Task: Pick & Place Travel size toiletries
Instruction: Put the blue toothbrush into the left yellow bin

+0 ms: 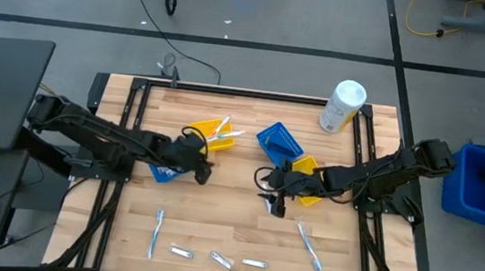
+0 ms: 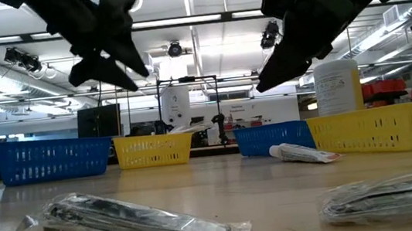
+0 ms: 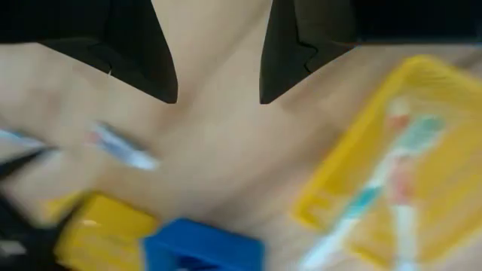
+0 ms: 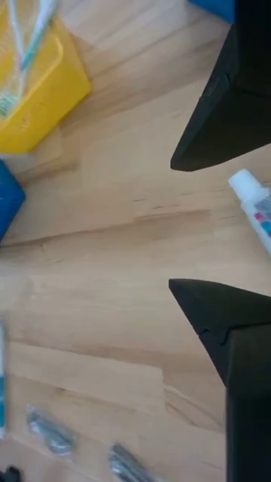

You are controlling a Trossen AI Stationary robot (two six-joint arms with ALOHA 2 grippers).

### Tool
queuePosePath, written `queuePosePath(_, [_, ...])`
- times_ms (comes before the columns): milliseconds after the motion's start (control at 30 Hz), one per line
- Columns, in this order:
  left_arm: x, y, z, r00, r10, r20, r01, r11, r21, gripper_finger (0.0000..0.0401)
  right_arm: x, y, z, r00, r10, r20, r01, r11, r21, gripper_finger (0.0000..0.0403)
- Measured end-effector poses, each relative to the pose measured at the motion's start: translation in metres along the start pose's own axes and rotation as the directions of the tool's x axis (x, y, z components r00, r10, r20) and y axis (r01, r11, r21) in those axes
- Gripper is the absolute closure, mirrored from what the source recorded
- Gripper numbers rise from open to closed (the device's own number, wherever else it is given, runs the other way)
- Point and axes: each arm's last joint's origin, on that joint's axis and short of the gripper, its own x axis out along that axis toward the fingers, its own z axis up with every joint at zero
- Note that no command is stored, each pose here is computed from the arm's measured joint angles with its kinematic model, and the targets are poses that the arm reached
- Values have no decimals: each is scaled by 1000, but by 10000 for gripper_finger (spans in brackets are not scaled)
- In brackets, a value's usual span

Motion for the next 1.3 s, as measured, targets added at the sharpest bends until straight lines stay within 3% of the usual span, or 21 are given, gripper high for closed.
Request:
queuePosePath(167, [-10, -20, -14, 987, -156, -49, 156, 988, 0, 202, -2, 6, -4, 1000, 14, -26, -14, 1000, -21, 148])
queuePosePath(500, [-35, -42, -56, 944, -256, -207, 237, 965, -112, 202, -2, 9, -4, 1000, 22, -21, -22, 1000, 0, 168])
queuePosePath(700, [-51, -34, -88, 893, -151, -423, 60, 973, -221, 202, -2, 9, -4, 1000, 22, -21, -22, 1000, 1, 174])
queuePosePath(1000, [-71, -26, -123, 769, -27, -638, -228, 922, -314, 202, -2, 9, -4, 1000, 22, -21, -22, 1000, 0, 172])
queuePosePath(1233, [-53, -29, -158, 671, 105, -734, -345, 921, -183, 202, -2, 9, -4, 1000, 22, -20, -22, 1000, 0, 170])
queuePosePath(1300, [-47, -30, -164, 662, 133, -737, -370, 914, -167, 202, -2, 9, -4, 1000, 22, -20, -22, 1000, 0, 173])
